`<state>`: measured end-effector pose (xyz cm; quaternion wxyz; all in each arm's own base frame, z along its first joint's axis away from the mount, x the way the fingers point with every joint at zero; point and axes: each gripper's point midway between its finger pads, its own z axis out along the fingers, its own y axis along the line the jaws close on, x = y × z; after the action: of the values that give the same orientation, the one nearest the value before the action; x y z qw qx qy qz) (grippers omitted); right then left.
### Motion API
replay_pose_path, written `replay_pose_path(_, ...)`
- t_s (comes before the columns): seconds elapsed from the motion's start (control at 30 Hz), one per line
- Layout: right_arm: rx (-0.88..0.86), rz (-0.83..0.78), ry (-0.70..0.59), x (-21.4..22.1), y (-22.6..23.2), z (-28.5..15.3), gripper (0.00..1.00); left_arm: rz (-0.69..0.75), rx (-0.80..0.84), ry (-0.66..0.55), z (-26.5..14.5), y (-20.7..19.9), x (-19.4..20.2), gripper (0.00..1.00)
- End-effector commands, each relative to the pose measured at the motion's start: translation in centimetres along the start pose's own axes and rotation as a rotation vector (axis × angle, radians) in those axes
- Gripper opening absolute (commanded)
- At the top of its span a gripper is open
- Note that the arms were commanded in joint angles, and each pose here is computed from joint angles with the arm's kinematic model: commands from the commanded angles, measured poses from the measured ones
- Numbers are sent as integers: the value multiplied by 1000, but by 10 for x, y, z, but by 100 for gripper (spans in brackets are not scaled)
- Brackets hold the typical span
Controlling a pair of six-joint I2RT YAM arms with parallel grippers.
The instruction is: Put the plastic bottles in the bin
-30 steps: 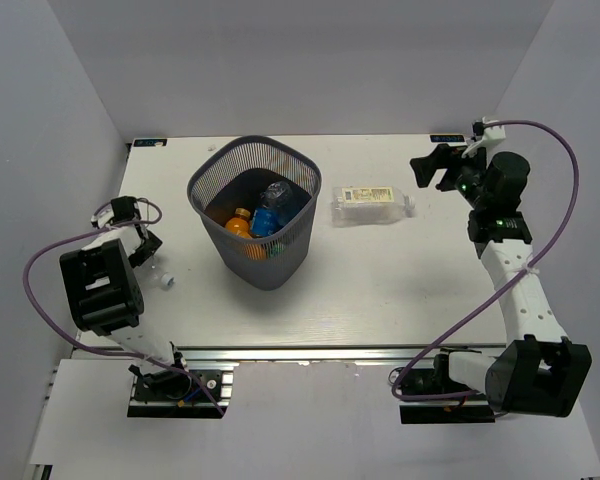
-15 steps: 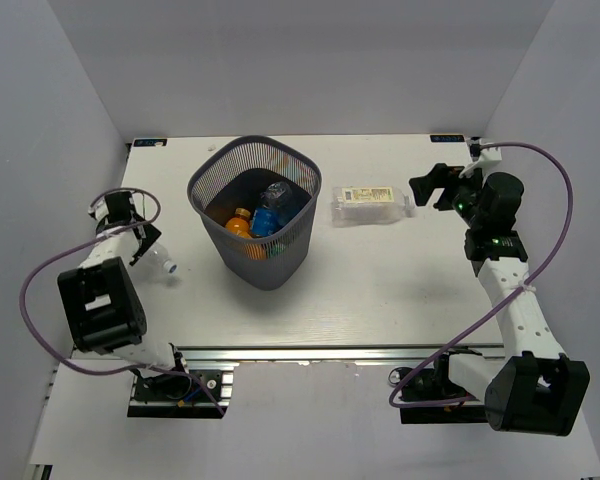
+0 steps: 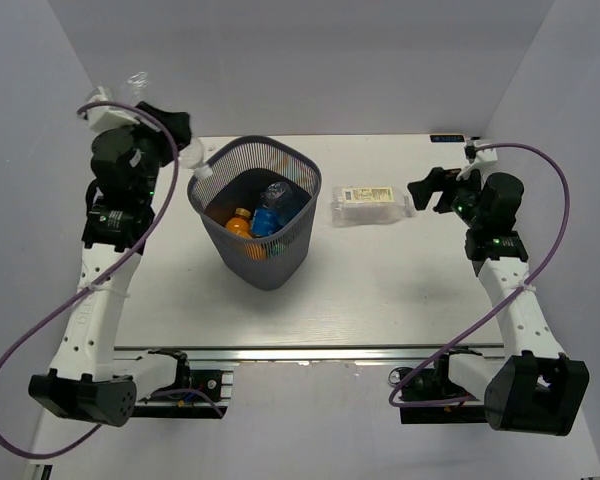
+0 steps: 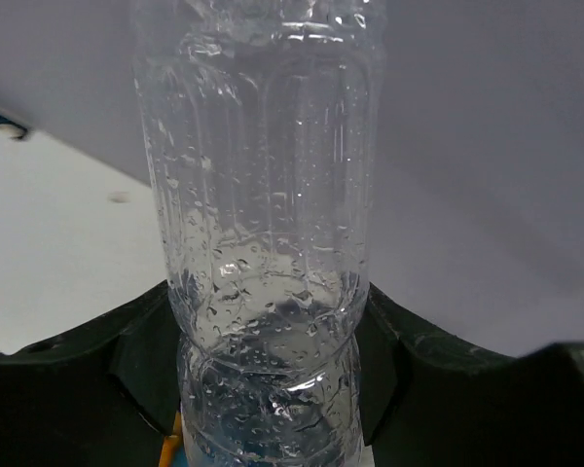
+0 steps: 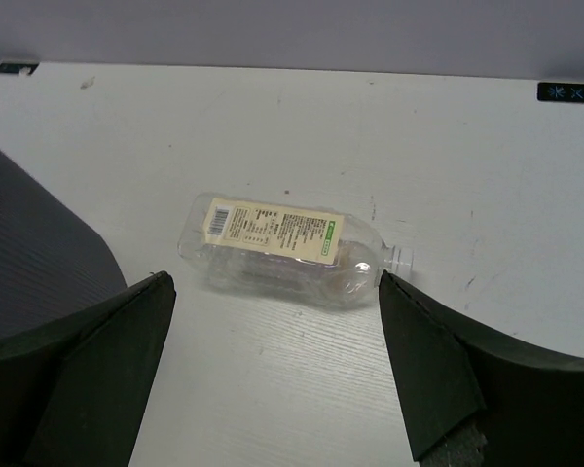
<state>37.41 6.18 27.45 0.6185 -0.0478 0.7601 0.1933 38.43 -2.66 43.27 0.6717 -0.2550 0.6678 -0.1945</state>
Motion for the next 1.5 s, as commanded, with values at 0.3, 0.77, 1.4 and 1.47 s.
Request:
replay_pose_path(0.3,-564,-901,148,31,28,-9,89,216,213,339,0,-117,146,52)
replay_pose_path(0.77,-685,-1033,450,92,-43,27,89,244,232,361,-8,-121,151,98)
replay_pose_path(1.4,-736,-947,589,153,-115,140,89,297,-142,108,16,-50,27,98)
replay_pose_path(1.47,-758,-966,578,157,-114,147,89,294,-204,91,17,-28,15,98)
